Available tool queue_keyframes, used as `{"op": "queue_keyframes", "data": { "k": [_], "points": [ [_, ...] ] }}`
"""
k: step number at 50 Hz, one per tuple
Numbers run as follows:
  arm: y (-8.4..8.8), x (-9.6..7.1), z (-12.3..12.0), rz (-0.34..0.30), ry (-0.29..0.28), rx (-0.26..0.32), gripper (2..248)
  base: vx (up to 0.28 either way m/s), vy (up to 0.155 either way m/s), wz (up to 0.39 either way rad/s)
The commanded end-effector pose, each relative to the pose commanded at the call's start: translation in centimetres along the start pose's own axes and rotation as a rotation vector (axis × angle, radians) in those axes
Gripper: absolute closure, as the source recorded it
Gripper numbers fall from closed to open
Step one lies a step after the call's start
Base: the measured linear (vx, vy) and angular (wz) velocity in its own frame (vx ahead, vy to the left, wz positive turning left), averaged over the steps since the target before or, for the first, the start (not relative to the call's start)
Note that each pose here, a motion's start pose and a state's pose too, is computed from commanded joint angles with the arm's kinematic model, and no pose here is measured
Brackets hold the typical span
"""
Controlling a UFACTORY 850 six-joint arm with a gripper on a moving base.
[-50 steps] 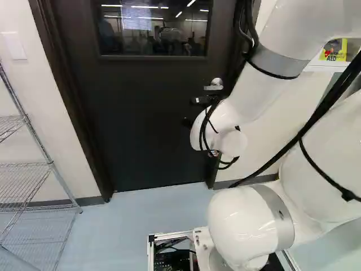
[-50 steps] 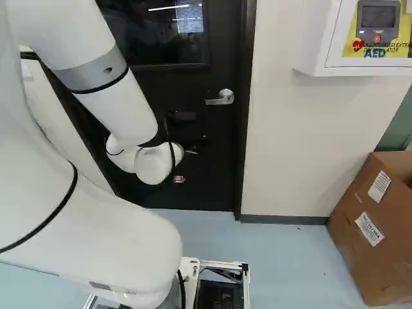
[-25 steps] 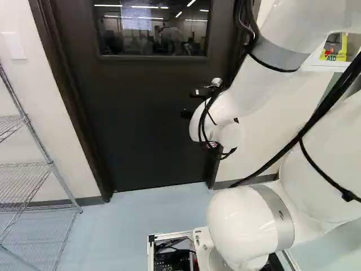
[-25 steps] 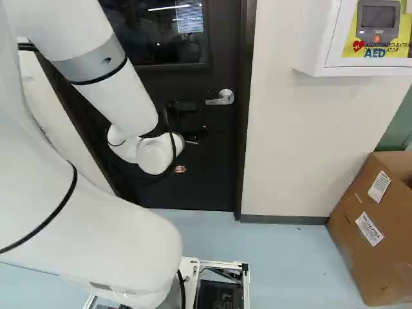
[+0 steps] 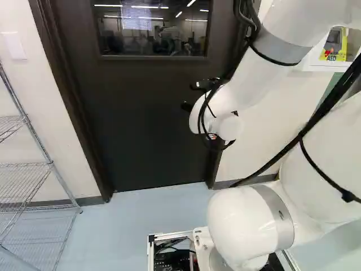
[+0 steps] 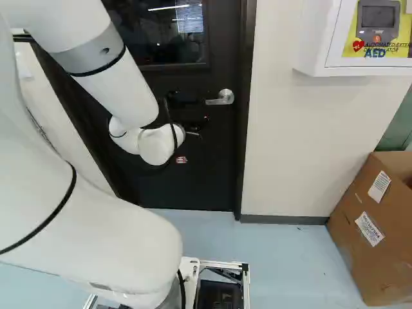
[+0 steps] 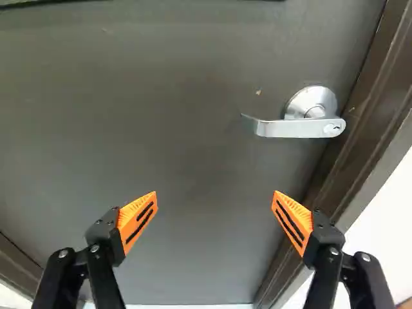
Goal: Open the door and move inside
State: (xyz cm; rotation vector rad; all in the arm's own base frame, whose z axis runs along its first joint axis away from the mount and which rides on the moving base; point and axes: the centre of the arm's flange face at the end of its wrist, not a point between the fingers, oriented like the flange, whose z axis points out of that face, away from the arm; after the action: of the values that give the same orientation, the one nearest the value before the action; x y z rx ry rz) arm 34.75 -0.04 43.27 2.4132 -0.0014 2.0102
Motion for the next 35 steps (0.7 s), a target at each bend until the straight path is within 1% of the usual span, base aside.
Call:
{"op": "queue_keyframes", "data": {
  "k": [35],
  "points": [
    [0.9,4.0,1.5,0.003,0.083,-0.024,3,0.0,0.0,0.0]
  ]
}}
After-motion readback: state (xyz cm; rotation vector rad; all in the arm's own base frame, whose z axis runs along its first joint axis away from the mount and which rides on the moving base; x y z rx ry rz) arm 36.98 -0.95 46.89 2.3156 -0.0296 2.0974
